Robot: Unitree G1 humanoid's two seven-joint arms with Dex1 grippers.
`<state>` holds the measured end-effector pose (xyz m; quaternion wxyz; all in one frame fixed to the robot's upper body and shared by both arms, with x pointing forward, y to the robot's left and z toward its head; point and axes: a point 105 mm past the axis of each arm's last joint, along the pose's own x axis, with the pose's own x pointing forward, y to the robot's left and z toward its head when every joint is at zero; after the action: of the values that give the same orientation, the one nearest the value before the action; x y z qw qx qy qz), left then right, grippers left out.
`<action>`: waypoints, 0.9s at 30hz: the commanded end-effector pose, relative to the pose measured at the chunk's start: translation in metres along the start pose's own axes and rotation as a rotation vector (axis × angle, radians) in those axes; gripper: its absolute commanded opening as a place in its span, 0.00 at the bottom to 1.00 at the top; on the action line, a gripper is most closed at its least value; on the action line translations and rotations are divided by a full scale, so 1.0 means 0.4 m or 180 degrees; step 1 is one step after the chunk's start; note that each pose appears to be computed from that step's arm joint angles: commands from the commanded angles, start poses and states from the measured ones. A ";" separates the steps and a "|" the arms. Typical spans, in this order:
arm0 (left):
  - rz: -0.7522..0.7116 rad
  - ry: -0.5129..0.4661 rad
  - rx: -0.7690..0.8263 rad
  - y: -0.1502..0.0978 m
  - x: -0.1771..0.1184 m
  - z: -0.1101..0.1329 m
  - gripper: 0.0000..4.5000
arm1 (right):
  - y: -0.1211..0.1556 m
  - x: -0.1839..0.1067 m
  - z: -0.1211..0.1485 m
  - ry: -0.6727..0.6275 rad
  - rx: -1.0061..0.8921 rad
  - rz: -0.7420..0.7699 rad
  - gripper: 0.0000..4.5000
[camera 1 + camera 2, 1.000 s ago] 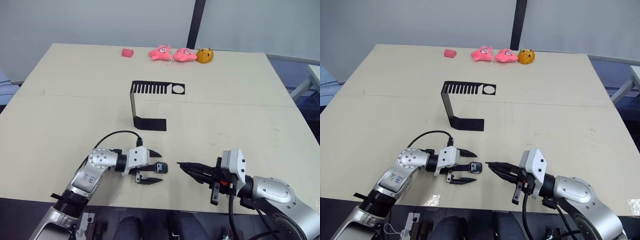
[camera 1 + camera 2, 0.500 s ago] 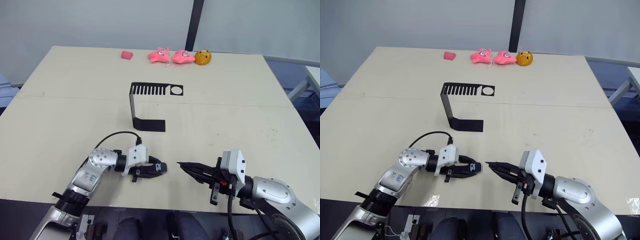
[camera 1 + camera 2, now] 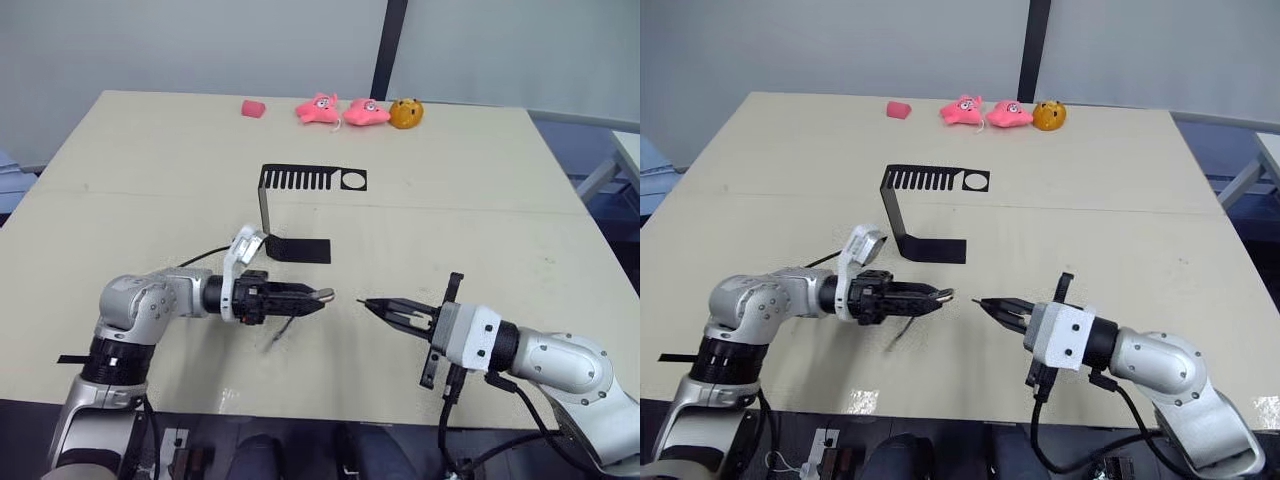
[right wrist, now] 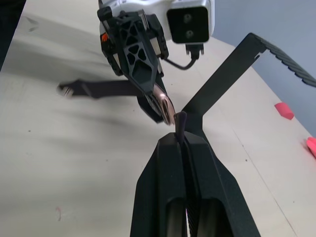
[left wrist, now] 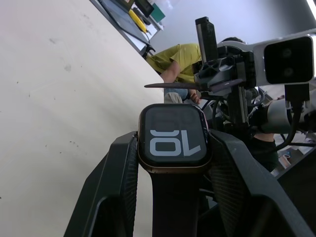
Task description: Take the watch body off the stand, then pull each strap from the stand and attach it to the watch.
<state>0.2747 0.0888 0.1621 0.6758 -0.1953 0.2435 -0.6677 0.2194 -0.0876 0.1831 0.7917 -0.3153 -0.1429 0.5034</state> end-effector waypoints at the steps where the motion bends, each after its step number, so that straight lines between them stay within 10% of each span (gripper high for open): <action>1: -0.0010 0.0034 0.0040 -0.012 0.006 0.011 0.35 | -0.004 0.008 0.014 -0.0079 -0.0134 -0.0048 0.00; 27: 0.0000 0.0037 0.0007 -0.016 0.034 0.002 0.35 | -0.002 0.028 -0.021 0.0018 -0.0164 -0.0085 0.00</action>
<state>0.2737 0.0785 0.1568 0.6810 -0.1969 0.2632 -0.6544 0.2327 -0.0826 0.1682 0.7925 -0.3333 -0.1341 0.4928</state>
